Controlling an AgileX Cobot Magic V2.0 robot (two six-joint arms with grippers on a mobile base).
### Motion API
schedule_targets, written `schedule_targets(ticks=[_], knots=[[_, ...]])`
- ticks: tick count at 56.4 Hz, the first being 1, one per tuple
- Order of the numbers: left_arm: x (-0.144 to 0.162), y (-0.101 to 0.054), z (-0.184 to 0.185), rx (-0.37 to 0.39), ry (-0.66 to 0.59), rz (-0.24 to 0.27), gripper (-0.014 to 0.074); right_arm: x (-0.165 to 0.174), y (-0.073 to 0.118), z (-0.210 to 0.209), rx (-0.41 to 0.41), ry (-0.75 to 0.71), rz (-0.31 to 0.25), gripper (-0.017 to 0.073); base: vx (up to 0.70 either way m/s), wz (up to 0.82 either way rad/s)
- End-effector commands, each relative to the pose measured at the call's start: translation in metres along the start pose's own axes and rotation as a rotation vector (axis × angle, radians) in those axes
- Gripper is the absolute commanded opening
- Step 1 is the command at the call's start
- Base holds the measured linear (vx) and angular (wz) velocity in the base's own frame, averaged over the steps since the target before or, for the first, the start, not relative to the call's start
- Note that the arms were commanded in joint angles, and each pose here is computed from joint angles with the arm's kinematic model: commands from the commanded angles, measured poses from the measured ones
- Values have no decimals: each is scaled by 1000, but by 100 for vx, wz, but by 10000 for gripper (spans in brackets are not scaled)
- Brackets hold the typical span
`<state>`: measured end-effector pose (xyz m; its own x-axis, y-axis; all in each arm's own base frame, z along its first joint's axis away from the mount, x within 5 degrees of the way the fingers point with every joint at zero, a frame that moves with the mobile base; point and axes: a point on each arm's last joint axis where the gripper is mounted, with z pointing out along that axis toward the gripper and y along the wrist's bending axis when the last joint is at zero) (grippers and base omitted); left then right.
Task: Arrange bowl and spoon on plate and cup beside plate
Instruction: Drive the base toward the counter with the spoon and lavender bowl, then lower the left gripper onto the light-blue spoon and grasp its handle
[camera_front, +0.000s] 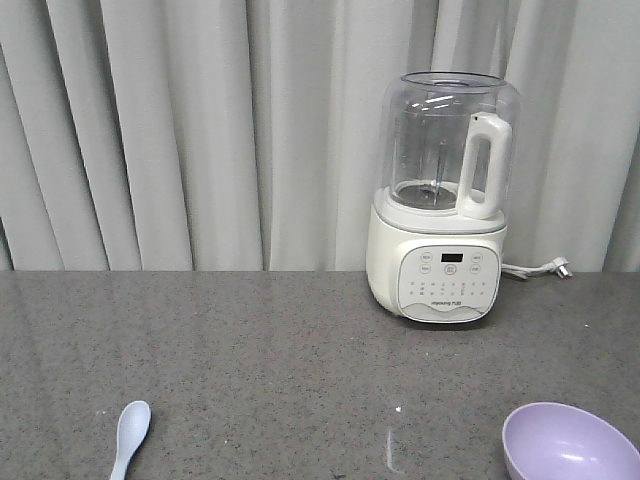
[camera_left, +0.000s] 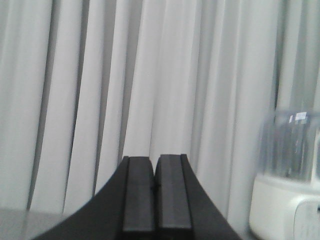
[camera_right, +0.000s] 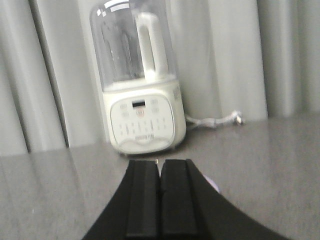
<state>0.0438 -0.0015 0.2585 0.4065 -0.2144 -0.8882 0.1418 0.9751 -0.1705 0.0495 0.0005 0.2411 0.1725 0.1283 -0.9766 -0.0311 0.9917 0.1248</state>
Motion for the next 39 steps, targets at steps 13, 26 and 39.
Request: schedule_targets(ticks=[13, 26, 39], knots=[[-139, -29, 68, 30, -4, 135, -3, -180, 23, 14, 4, -292, -250, -8, 0, 0], [-131, -33, 167, 15, 274, 122, -3, -200, 25, 103, 1, -69, -241, -8, 0, 0], [-96, -27, 198, 0, 390, 122, 11, -165, 22, 145, -6, 151, -182, 0, 0, 0]])
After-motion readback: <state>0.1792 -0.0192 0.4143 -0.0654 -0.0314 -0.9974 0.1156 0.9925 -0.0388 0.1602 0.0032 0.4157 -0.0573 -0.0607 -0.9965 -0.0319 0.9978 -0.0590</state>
